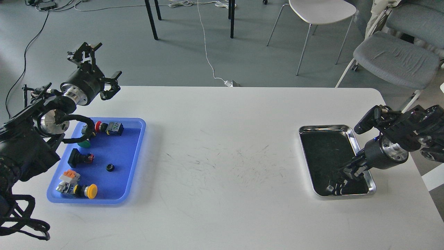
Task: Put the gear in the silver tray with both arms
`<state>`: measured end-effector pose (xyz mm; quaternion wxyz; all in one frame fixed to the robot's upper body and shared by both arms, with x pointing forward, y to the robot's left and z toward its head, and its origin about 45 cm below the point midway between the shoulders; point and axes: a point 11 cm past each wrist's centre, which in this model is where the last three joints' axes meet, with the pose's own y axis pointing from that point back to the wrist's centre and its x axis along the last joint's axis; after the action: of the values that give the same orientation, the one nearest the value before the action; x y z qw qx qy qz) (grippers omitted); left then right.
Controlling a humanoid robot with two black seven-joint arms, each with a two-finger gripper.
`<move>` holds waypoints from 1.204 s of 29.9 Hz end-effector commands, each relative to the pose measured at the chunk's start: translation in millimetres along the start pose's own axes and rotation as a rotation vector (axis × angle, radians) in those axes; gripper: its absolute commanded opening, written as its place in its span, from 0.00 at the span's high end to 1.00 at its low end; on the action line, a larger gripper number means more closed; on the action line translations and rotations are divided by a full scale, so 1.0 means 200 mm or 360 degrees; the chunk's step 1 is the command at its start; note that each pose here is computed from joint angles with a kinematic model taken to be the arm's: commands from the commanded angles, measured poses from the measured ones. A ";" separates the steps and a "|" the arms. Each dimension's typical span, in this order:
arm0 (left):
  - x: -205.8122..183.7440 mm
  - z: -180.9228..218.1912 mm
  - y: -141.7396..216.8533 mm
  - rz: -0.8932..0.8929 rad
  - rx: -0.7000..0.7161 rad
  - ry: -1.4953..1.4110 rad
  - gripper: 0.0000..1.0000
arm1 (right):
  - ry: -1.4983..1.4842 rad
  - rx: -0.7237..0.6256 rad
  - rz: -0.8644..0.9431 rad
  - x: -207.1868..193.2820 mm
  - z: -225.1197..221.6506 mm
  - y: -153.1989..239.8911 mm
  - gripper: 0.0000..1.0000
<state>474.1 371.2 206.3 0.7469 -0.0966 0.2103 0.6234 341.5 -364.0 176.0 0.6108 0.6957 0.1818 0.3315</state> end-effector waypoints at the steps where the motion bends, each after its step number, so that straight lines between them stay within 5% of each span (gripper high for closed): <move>1: 0.00 0.00 0.00 0.0002 0.0001 0.0002 0.01 | 0.0011 -0.0017 0.0002 0.02 0.01 -0.01 0.98; 16: 0.02 0.01 0.01 0.0011 -0.0002 -0.0008 0.01 | 0.0021 0.0012 0.0053 0.08 -0.02 -0.05 0.85; 24: 0.02 0.00 0.01 0.0008 0.0003 -0.0013 0.01 | 0.0018 0.0025 0.0097 0.12 -0.03 -0.04 0.63; 34: 0.01 0.00 0.01 0.0006 0.0005 -0.0014 0.01 | 0.0008 0.0025 0.0124 0.14 -0.03 -0.03 0.53; 36: 0.01 -0.01 0.01 0.0006 0.0012 -0.0021 0.01 | -0.0022 0.0021 0.0174 0.17 -0.02 -0.01 0.43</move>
<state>472.9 373.9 205.4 0.7467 -0.0923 0.2080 0.6250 358.2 -339.7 176.1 0.5910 0.7070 0.1591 0.3543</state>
